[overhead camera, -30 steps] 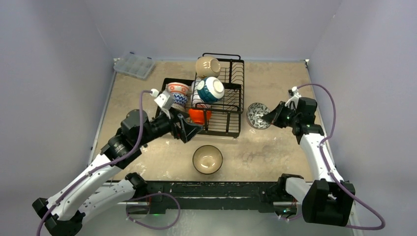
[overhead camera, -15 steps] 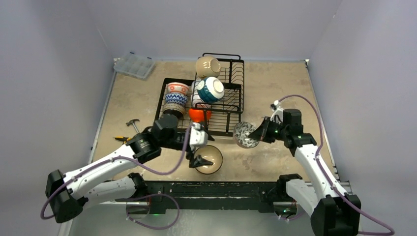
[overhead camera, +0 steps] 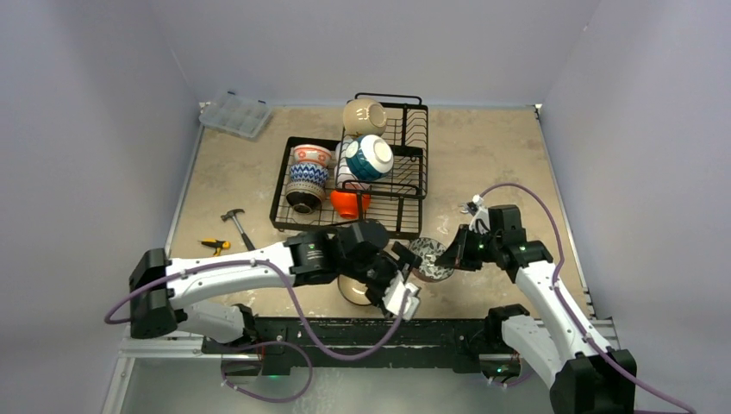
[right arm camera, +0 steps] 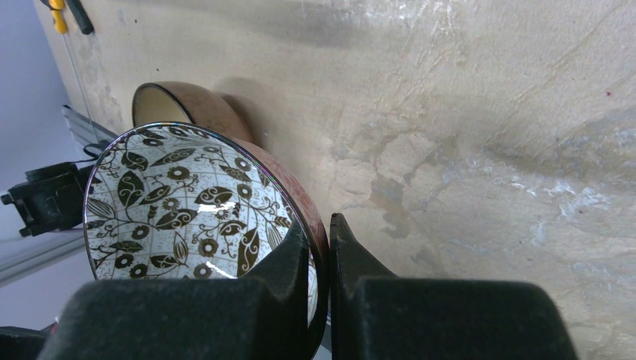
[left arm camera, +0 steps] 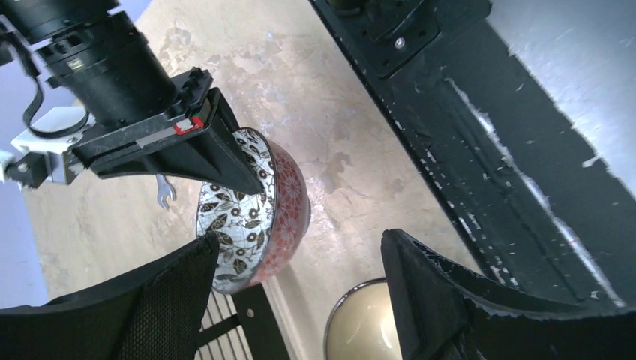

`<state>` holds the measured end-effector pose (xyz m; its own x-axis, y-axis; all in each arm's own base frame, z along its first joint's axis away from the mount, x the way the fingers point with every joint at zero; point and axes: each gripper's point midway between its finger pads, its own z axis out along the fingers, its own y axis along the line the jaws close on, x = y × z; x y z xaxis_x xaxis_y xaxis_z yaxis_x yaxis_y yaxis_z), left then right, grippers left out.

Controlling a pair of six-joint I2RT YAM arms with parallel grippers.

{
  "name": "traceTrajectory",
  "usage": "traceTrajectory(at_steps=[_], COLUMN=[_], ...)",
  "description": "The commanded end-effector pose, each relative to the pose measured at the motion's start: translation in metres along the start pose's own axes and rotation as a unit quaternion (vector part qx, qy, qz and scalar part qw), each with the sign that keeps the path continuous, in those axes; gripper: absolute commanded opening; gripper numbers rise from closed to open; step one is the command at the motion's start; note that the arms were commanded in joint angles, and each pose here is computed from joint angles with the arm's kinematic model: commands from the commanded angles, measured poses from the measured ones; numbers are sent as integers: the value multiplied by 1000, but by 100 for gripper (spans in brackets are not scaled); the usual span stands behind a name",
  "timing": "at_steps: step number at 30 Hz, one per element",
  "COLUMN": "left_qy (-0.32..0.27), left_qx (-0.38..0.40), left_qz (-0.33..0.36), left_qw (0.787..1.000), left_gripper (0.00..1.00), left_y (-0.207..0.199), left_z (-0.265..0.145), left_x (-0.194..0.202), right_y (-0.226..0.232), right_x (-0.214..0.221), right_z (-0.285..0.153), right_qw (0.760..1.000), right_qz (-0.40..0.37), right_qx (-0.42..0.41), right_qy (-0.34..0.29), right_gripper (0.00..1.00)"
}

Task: Load the bowls into the dish rack
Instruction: Turn the bowl upside down on the dish rack.

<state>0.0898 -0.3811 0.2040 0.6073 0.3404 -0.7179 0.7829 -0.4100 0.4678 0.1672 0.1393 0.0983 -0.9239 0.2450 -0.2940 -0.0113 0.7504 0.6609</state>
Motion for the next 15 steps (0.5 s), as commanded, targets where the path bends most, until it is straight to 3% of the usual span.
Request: traceTrajectory(at_steps=[1,15], left_qy=[66,163], left_qx=[6,6], left_qz=[63,35], left_qw=[996,986], left_gripper=[75,29], left_y=[11,15], left_z=[19,64], left_x=[12,50], right_y=[7,13], right_x=[-1,-7], right_z=[-6,-9], right_qw=[1000,999], right_qz=[-16,-33], right_qx=[-6,-14], right_qy=[1,-5], right_gripper=[0,0])
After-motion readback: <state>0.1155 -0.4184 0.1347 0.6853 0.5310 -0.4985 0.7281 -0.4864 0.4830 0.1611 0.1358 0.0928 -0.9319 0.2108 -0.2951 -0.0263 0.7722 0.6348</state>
